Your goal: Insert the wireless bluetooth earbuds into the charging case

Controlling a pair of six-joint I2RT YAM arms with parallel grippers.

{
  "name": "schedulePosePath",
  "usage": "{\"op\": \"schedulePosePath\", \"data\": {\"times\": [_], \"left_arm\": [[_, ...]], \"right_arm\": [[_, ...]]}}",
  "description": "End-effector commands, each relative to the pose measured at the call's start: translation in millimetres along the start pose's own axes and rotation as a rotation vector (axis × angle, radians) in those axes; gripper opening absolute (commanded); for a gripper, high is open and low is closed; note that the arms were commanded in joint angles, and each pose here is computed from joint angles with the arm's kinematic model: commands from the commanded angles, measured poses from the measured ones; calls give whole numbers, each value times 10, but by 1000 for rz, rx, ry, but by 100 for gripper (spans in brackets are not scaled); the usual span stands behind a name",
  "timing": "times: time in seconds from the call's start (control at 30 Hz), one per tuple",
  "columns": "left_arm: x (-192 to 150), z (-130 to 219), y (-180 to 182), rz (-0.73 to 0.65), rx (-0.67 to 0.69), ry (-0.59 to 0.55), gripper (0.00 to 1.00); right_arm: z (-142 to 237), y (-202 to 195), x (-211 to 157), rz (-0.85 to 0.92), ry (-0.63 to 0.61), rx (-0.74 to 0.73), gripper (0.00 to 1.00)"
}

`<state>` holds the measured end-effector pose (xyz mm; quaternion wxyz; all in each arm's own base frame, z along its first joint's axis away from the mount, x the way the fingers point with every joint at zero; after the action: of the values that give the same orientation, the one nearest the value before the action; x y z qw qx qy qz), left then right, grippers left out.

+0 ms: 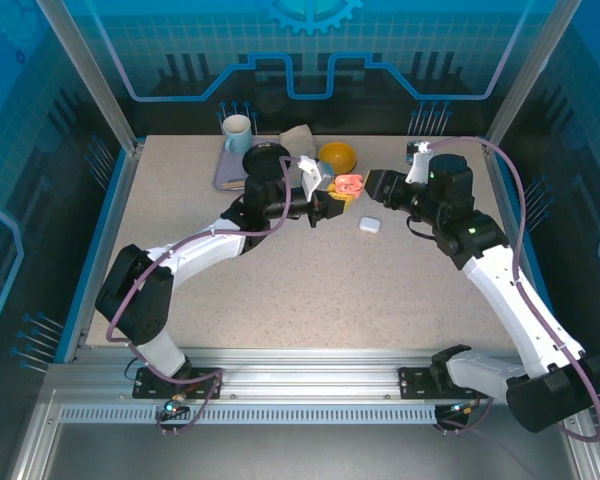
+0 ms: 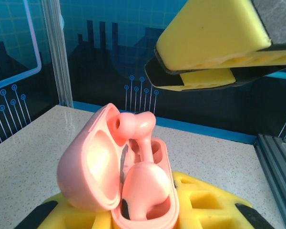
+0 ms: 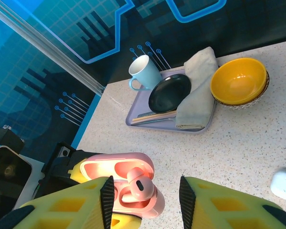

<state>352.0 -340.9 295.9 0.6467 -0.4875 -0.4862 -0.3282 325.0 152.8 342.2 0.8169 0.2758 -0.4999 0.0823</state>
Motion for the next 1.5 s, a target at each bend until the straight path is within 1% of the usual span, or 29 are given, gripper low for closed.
{"op": "schedulePosePath", "data": {"times": [0.0,0.53,0.87,1.13,1.3,1.47], "left_arm": [[244,-3,-98,-44,-45,-58,0],[258,-24,-83,-37,-46,-58,0],[249,-27,-82,-31,-50,-54,0],[218,-49,-75,-16,-55,-45,0],[193,-51,-60,-9,-54,-38,0],[179,-58,-55,-6,-53,-35,0]], "right_arm": [[-52,56,21,-12,-2,38,43],[-224,151,-63,-21,37,90,40],[-246,151,-64,-14,36,83,36],[-205,151,44,8,12,66,28],[-174,141,91,15,-1,59,27],[-161,141,116,22,-1,57,18]]}}
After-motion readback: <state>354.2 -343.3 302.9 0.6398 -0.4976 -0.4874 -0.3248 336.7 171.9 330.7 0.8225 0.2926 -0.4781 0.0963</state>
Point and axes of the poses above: each hand's point on the last joint's axis, 136 mm out from that joint toward the fingers, its own z axis back along the fingers, its own y axis along the line the jaws close on, x = y × z, the point moved 2 cm from there along z, back along the fingers, and after that the axes turned 15 degrees about z, right-handed, at the moved point
